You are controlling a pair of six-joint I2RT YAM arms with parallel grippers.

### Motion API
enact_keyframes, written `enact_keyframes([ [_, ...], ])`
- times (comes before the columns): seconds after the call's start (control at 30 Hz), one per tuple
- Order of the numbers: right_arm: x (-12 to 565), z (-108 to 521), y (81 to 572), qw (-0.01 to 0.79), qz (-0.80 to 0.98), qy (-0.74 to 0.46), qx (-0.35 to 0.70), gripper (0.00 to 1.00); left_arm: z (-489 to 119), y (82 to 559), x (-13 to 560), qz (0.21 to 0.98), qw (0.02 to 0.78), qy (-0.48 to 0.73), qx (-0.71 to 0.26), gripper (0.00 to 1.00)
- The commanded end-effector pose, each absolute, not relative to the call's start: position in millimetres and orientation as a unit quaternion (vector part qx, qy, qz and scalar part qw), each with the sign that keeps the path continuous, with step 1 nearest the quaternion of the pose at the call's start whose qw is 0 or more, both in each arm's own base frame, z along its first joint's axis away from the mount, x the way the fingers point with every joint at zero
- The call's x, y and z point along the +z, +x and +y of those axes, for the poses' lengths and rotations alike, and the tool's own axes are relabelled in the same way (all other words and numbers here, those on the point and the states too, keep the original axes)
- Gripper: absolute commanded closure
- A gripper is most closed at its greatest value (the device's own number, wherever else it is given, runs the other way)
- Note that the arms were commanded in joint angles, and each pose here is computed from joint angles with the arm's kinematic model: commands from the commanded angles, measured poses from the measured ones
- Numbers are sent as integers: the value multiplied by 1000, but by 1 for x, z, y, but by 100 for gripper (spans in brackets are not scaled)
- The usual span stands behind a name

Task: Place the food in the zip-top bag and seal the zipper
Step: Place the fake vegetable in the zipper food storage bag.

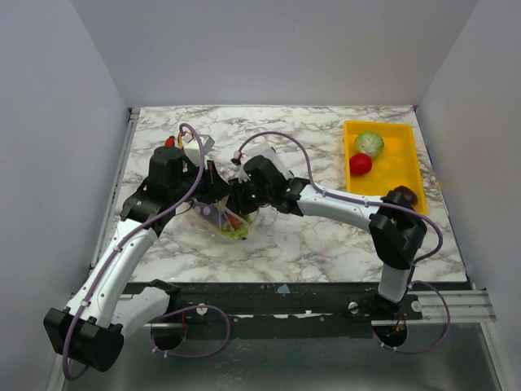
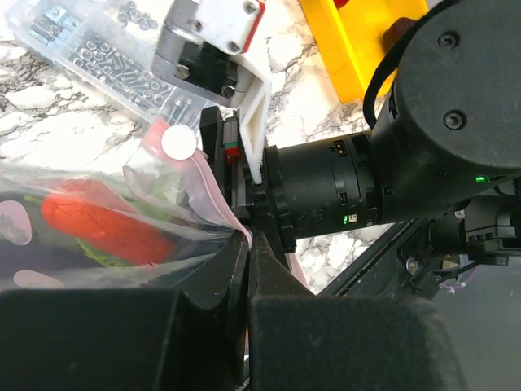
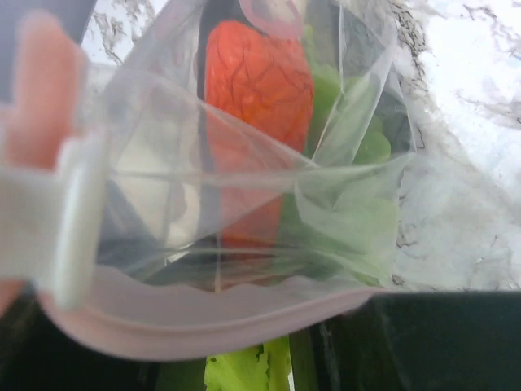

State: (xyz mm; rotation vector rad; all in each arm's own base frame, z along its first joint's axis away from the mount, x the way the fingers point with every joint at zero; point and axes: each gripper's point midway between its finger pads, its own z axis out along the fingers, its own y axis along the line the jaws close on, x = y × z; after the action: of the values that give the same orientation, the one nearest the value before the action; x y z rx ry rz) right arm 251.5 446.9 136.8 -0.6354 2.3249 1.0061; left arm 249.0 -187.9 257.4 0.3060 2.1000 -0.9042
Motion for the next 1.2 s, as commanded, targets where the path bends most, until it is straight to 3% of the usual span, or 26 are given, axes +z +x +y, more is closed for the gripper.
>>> enact_keyframes([
  [0.0, 150, 444, 262, 328, 836, -210, 386, 57, -188, 252, 274, 812, 437, 126, -365, 100],
  [0.13, 155, 430, 250, 335, 831, -199, 397, 50, -188, 253, 274, 813, 435, 123, -367, 100],
  [0.47, 135, 429, 229, 337, 821, -212, 410, 49, -187, 255, 274, 813, 433, 122, -370, 100],
  [0.83, 128, 433, 251, 400, 814, -215, 361, 59, -188, 255, 273, 813, 431, 122, -371, 100],
  [0.97, 119, 430, 253, 411, 814, -230, 340, 73, -188, 255, 273, 814, 431, 122, -371, 100],
  [1.07, 120, 429, 252, 412, 813, -237, 337, 96, -188, 255, 273, 813, 431, 122, -371, 100],
  [1.17, 128, 425, 251, 418, 810, -237, 337, 100, -188, 255, 273, 813, 431, 122, -371, 100],
])
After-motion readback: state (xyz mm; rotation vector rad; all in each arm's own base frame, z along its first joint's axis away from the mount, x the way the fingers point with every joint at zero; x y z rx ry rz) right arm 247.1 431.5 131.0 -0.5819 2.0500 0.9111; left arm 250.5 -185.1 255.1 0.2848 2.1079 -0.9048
